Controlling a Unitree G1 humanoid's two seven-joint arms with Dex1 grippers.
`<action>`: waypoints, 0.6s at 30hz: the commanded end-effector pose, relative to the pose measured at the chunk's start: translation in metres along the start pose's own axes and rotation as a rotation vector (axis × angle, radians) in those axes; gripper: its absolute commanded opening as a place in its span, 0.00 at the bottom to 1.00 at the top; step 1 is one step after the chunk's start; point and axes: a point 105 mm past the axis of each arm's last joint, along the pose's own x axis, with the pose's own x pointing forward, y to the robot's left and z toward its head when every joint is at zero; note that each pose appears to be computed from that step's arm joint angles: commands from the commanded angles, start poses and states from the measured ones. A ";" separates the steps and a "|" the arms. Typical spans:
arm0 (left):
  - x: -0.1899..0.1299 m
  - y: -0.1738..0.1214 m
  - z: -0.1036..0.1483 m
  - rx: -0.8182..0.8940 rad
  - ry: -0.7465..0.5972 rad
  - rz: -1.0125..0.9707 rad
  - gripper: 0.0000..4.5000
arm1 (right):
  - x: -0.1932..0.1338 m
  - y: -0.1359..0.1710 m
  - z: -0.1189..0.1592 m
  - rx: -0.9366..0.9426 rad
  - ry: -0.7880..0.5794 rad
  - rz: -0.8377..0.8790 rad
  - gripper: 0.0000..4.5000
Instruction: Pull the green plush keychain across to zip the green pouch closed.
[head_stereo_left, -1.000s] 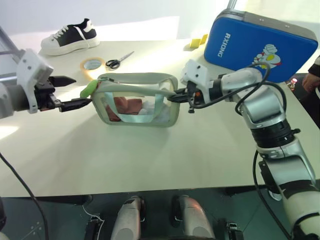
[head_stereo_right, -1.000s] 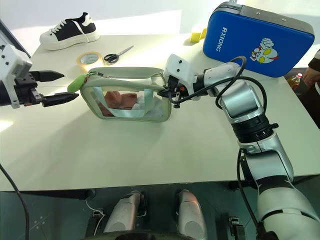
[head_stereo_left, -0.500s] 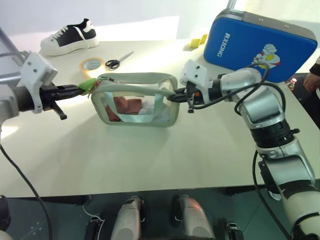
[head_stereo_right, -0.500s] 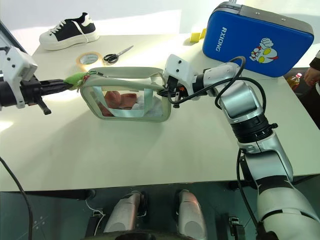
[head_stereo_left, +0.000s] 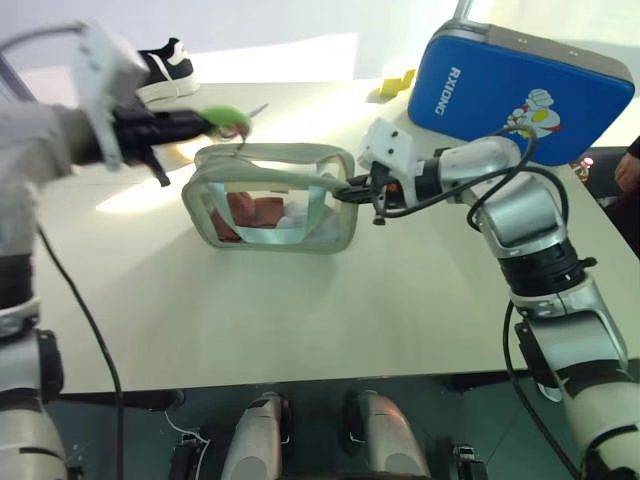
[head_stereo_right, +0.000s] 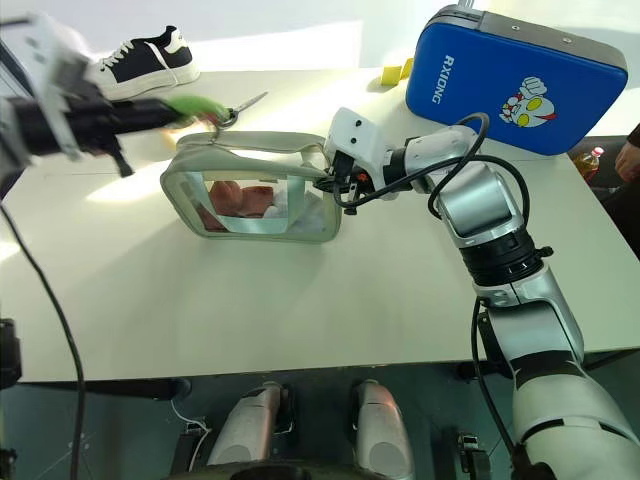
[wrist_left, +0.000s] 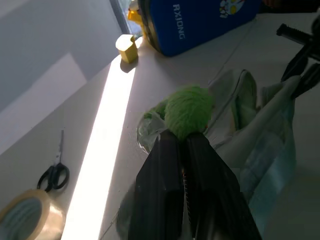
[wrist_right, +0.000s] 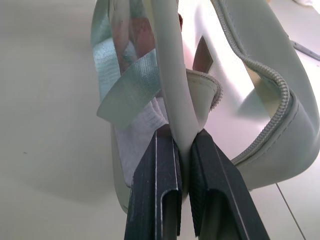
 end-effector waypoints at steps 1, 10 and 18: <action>0.003 -0.011 -0.008 0.090 0.061 -0.030 0.01 | -0.003 -0.004 0.013 -0.041 -0.029 -0.023 0.00; -0.013 0.006 0.002 0.088 0.064 0.030 0.68 | -0.002 -0.003 0.012 -0.034 -0.034 -0.024 0.00; -0.045 0.018 -0.039 0.082 0.219 0.093 0.88 | -0.003 -0.002 0.011 -0.032 -0.031 -0.021 0.00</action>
